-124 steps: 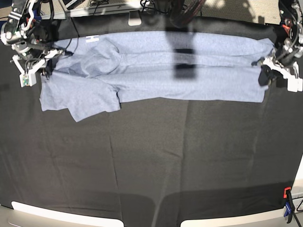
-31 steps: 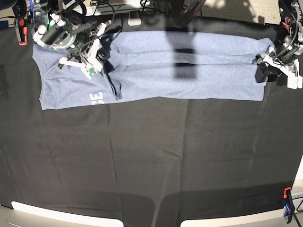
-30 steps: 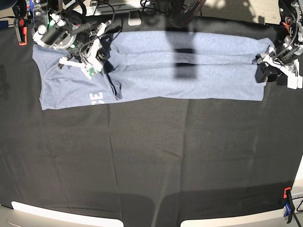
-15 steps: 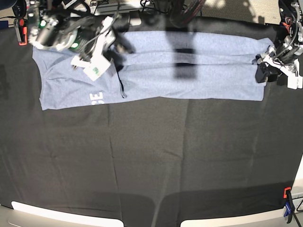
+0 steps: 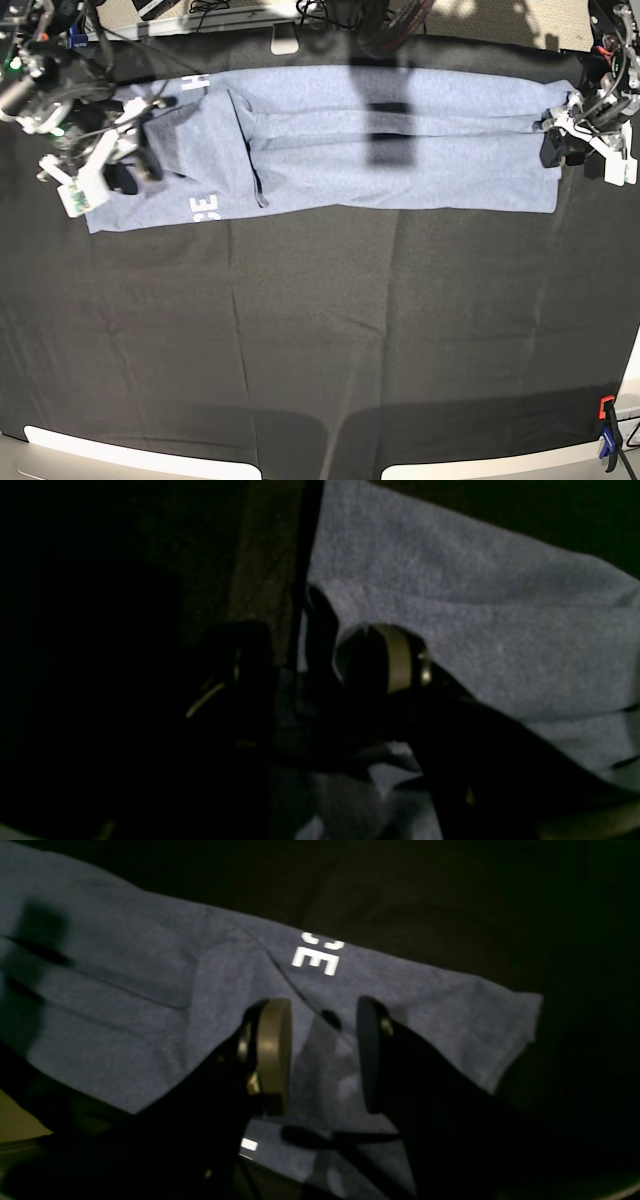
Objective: Layout the t-shirt on the table in an organized manner, then fold the t-shirt properly
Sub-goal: 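Release the folded edge and smooth the fold with the right gripper, then grasp the shirt's sleeve end with the left gripper and fold it inward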
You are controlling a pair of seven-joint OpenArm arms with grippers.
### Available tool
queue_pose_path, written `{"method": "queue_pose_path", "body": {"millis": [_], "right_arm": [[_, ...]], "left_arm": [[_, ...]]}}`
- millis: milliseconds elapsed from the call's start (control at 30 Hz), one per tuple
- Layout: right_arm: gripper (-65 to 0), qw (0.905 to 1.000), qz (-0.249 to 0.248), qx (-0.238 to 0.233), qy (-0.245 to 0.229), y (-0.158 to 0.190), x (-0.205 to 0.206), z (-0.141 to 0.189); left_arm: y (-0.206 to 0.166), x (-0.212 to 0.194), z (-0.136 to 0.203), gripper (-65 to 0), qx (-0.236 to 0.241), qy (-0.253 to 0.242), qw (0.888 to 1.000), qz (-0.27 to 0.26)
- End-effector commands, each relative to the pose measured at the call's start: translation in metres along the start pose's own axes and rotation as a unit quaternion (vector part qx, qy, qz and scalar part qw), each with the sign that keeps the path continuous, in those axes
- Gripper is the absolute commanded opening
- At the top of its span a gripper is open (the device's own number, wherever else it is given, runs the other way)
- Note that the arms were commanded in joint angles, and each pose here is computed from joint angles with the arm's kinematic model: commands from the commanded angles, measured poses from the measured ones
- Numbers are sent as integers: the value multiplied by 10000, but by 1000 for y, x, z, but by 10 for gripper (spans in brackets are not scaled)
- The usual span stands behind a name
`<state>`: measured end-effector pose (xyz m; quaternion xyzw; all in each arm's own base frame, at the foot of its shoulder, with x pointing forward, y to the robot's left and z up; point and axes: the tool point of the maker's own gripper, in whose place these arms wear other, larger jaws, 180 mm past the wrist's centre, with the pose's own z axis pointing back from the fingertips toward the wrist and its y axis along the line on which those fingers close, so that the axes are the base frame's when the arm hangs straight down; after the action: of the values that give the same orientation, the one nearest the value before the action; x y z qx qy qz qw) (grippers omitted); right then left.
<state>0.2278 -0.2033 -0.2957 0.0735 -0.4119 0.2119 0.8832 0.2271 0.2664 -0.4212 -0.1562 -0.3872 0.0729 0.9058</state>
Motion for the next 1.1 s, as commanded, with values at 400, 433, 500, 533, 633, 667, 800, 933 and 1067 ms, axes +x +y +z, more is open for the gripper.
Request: {"method": "queue_pose_path", "body": {"millis": [400,433,500,533,633,667,800,933,1067], "right_arm": [[-436,9995,67,51,-310,1,16,4],[-436,9995,69,49,-308,1,16,4],[-436,9995,68,49,-306,1,16,4],[-436,9995,68,49,-306,1,16,4],[-436,9994,70,44,-333,1,17,4],[-436,9992,71,43,-387,1,19,4],[-436,9983,93,2,-575,-1,26,5],[-436,9981,101,-9,-614,-2,28,5],[-436,9981,132,-55,-594,-3,27,5]], "left_arm": [[-27,-31,4,-458,-1026,679,9915,428],[-27,-29,4,-509,-1024,625,9918,433],[-26,-26,4,-647,-1012,541,9925,430],[-25,-25,4,-650,-997,549,9927,411],[-19,-17,4,-650,-882,343,9950,333],[-16,-13,4,-650,-808,247,9961,265],[18,8,6,-650,-78,-35,9999,64],[43,23,15,-650,516,2,9984,-249],[31,44,25,-650,662,32,9951,-735]]}}
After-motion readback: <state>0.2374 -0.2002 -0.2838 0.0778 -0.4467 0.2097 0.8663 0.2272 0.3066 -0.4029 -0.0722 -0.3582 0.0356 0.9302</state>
